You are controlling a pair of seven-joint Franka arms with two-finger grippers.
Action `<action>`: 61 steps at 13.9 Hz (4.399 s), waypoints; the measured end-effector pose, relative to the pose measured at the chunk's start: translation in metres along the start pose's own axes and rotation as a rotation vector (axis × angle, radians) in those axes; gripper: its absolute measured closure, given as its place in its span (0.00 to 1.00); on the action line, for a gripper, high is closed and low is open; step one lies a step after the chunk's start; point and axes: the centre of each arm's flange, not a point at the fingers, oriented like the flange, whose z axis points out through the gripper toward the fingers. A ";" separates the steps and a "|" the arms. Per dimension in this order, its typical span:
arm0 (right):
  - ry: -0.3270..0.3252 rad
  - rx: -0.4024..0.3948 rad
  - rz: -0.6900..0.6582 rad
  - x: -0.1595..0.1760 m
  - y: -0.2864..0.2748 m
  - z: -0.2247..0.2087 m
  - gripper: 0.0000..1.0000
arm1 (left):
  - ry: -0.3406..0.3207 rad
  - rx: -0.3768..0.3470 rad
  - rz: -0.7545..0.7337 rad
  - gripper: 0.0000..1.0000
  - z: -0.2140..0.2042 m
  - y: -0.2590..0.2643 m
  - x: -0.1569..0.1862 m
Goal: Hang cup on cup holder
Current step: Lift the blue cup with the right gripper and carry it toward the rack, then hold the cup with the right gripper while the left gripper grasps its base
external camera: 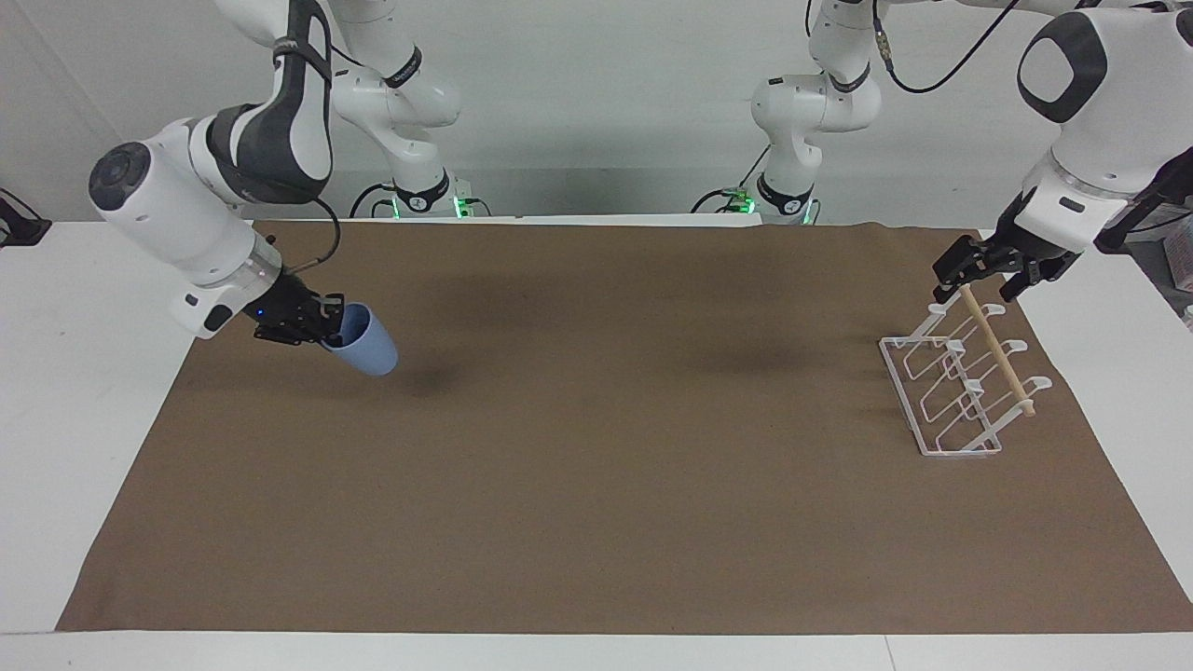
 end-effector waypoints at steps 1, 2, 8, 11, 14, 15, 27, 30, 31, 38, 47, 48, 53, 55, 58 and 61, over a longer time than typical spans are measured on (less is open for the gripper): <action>0.004 0.089 0.011 0.000 -0.012 -0.004 0.94 | 0.000 0.000 0.000 0.00 0.000 0.000 0.000; 0.010 0.169 0.038 0.001 -0.022 -0.004 0.94 | 0.000 0.000 0.000 0.00 0.000 0.000 0.000; -0.049 0.504 0.252 0.023 -0.166 0.052 0.94 | 0.000 0.000 0.000 0.00 0.000 0.000 0.000; -0.059 0.704 0.380 0.018 -0.208 0.092 0.94 | -0.001 0.000 0.003 0.00 0.000 0.002 0.000; -0.080 0.891 0.519 0.009 -0.224 0.127 0.94 | -0.027 -0.001 0.017 0.00 0.007 0.010 -0.005; -0.091 0.943 0.561 0.006 -0.231 0.138 0.94 | -0.044 -0.002 0.017 0.00 0.013 0.012 -0.010; -0.150 1.066 0.742 -0.004 -0.253 0.171 0.94 | -0.106 -0.319 -0.901 0.00 -0.002 0.180 -0.032; -0.139 1.040 0.777 -0.005 -0.249 0.187 0.94 | -0.188 -0.387 -1.109 0.00 -0.007 0.217 -0.041; -0.123 1.021 0.789 -0.006 -0.253 0.193 0.94 | -0.218 -0.399 -1.157 0.00 -0.008 0.222 -0.042; -0.099 0.979 0.800 -0.011 -0.268 0.209 0.94 | -0.320 -0.346 -1.286 0.00 0.011 0.265 -0.064; -0.098 0.979 0.801 -0.011 -0.267 0.209 0.94 | -0.311 -0.366 -1.356 0.00 0.033 0.269 -0.063; -0.097 0.979 0.801 -0.011 -0.267 0.209 0.94 | -0.311 -0.367 -1.361 0.00 0.036 0.274 -0.065; -0.097 0.979 0.801 -0.011 -0.267 0.209 0.94 | -0.312 -0.376 -1.387 0.00 0.041 0.287 -0.070; -0.097 0.979 0.801 -0.011 -0.267 0.209 0.94 | -0.298 -0.406 -1.425 0.00 0.042 0.287 -0.066; -0.091 0.980 0.807 -0.010 -0.263 0.208 0.94 | -0.288 -0.430 -1.461 0.00 0.052 0.297 -0.068; -0.093 0.979 0.805 -0.010 -0.265 0.208 0.94 | -0.291 -0.425 -1.460 0.03 0.059 0.304 -0.072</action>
